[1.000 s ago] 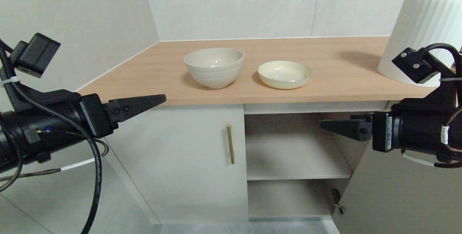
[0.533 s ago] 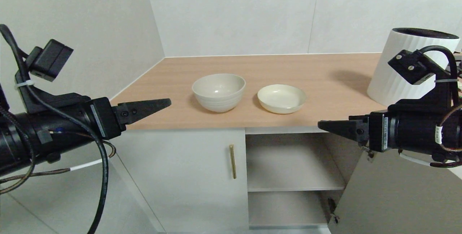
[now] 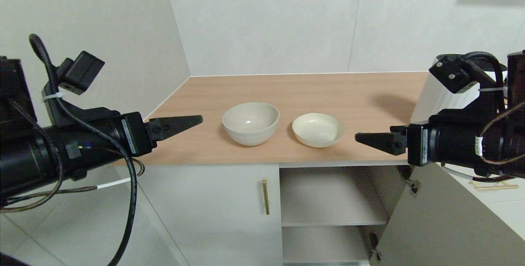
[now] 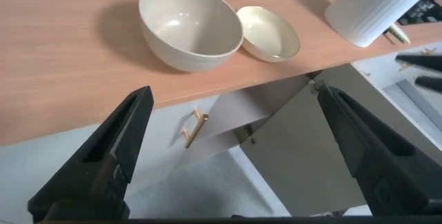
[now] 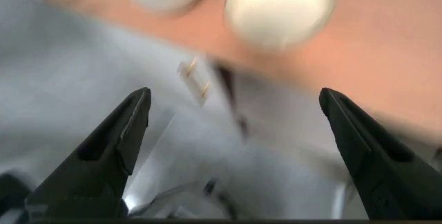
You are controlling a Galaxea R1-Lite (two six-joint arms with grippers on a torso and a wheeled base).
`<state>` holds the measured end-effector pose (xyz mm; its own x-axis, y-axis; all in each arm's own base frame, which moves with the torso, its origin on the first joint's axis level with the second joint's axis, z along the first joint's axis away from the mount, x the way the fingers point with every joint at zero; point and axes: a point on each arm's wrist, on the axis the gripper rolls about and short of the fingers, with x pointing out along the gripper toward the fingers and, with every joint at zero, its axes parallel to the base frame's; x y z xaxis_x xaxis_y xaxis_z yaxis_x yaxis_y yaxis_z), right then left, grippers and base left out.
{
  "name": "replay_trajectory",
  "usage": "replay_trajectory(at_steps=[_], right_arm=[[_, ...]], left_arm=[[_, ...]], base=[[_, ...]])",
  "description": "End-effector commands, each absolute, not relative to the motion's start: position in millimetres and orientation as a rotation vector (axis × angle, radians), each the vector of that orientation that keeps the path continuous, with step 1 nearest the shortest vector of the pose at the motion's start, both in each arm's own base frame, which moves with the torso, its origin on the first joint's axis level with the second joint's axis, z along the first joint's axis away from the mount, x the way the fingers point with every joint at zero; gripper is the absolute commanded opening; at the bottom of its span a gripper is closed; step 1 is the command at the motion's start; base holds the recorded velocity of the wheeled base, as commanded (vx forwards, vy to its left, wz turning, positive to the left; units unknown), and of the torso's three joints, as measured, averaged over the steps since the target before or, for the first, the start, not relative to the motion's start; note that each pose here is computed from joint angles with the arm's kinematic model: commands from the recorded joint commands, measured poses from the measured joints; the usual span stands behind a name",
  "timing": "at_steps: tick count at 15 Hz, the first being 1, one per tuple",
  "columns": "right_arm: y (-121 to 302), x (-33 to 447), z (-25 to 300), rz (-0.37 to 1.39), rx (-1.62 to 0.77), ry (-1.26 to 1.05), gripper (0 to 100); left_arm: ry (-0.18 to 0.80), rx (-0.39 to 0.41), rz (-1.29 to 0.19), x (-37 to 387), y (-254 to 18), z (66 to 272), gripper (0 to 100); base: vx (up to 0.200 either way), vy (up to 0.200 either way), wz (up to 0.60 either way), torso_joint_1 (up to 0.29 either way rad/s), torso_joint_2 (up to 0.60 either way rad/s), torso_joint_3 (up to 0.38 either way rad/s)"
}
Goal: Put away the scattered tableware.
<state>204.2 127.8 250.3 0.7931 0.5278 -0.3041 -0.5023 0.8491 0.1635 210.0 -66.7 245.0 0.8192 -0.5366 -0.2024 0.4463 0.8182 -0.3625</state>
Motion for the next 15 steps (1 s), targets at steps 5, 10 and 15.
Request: replay_trajectory(at_steps=[5, 10, 15], right_arm=[[149.4, 285.1, 249.4, 0.396, 0.123, 0.472, 100], [158.3, 300.7, 240.5, 0.334, 0.178, 0.509, 100], [164.8, 316.8, 222.8, 0.247, 0.150, 0.532, 100]], left_arm=[[0.450, -0.311, -0.491, 250.3, -75.9, 250.1, 100], [0.590, -0.420, -0.253, 285.7, -90.8, 238.0, 100], [0.565, -0.468, -0.038, 337.3, -137.2, 200.3, 100]], base=[[0.000, 0.000, 0.00, 0.000, 0.00, 0.000], [0.000, 0.000, 0.00, 0.000, 0.00, 0.000], [0.000, 0.000, 0.00, 0.000, 0.00, 0.000]])
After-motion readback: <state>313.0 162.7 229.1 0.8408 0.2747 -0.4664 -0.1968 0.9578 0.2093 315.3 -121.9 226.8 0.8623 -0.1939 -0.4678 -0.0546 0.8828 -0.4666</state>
